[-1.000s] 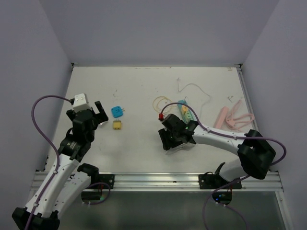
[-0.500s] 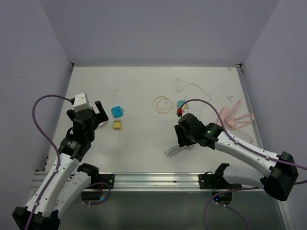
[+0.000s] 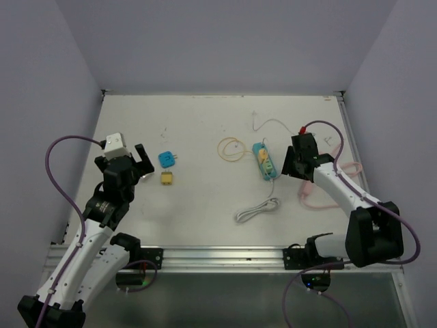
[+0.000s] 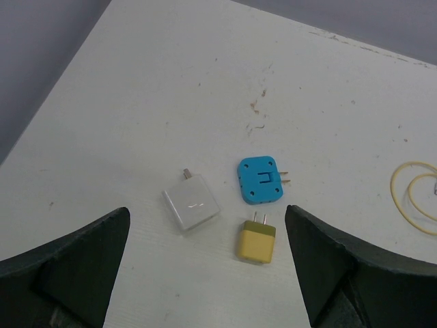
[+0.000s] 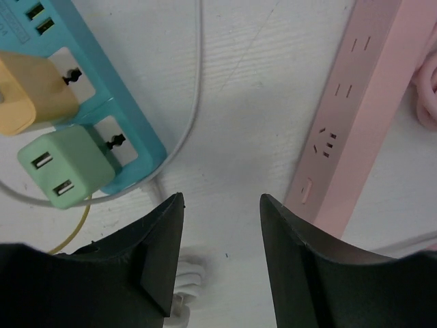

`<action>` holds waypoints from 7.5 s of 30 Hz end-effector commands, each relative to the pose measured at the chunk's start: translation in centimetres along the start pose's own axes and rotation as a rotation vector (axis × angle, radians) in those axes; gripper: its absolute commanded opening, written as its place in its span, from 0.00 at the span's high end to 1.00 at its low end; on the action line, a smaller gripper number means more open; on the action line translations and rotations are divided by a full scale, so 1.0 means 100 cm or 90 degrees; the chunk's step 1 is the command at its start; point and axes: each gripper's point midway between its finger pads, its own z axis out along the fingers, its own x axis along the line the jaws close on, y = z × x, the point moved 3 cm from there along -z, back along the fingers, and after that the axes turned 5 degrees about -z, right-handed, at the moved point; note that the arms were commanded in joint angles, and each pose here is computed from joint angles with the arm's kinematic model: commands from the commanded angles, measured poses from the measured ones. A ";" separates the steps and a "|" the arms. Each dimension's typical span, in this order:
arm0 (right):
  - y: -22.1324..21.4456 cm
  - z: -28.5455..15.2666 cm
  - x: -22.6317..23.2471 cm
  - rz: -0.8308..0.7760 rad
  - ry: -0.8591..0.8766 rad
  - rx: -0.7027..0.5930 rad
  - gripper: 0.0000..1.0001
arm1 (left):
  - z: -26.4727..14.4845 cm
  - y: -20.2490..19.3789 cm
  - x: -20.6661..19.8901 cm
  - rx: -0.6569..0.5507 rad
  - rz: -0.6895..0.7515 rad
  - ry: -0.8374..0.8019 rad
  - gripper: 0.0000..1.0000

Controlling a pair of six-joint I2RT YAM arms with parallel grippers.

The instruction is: Pull the plug off the socket

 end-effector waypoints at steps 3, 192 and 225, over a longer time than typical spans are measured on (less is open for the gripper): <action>0.030 0.021 0.028 -0.013 0.096 -0.016 0.48 | 0.000 0.008 -0.001 -0.021 -0.003 -0.007 0.00; -0.030 -0.010 0.124 -0.375 0.301 -0.085 0.41 | 0.077 -0.215 -0.252 0.385 0.035 -0.278 0.41; -0.023 -0.041 0.157 -0.389 0.323 -0.173 1.00 | 0.106 -0.229 -0.224 0.391 0.129 -0.185 0.47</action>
